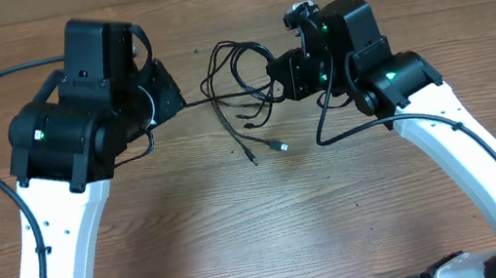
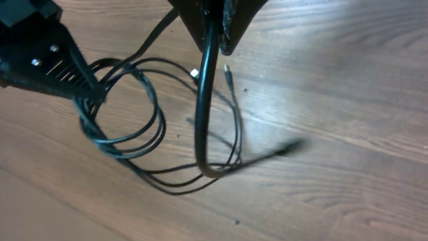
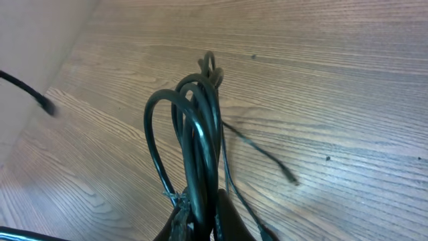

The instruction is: Untangle cables

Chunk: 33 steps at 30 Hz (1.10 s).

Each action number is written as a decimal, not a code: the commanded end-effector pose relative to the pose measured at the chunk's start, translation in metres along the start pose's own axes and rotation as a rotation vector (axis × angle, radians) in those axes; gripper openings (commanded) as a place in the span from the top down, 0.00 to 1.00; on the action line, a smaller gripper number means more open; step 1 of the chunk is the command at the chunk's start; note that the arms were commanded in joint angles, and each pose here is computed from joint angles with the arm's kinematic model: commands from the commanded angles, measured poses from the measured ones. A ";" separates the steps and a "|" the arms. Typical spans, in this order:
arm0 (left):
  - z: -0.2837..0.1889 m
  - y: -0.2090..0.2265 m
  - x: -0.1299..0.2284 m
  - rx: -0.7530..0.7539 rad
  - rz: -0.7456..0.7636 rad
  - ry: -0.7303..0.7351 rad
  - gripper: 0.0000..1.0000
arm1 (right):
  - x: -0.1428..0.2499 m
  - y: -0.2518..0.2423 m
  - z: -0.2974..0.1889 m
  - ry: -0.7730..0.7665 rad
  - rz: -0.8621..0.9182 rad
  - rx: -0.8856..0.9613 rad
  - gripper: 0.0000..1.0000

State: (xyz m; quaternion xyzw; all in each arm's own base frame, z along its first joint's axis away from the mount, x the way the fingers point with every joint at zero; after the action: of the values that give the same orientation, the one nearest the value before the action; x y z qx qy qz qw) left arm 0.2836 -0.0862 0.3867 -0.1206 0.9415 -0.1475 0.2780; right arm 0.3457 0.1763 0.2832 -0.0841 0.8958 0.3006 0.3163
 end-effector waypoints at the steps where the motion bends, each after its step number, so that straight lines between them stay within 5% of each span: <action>1: -0.011 0.010 0.000 -0.057 -0.027 -0.032 0.88 | -0.015 -0.006 -0.013 -0.075 -0.008 0.071 0.96; 9: -0.007 0.012 0.003 -0.074 -0.020 -0.003 0.57 | -0.016 -0.005 -0.013 -0.081 -0.011 0.068 0.96; 19: -0.007 0.011 0.002 -0.072 0.014 -0.005 0.44 | -0.021 0.020 -0.015 -0.077 -0.057 -0.174 0.96; 33: -0.007 -0.006 -0.005 0.076 0.024 -0.023 0.41 | -0.033 0.060 -0.032 -0.073 -0.092 -0.573 0.96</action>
State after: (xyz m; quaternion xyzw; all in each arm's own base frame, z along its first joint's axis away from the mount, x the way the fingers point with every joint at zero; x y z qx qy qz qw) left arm 0.2871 -0.0859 0.3896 -0.1176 0.9375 -0.1533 0.2896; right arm 0.3436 0.2022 0.3279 -0.1829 0.7901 0.4774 0.3382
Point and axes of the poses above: each gripper's point midway between its finger pads, its own z axis out along the fingers, its own y axis along the line the jaws close on, x = y × z, the point moved 8 cm from there along -z, back along the fingers, and after that the axes turned 6 degrees about z, right-handed, at the moved point
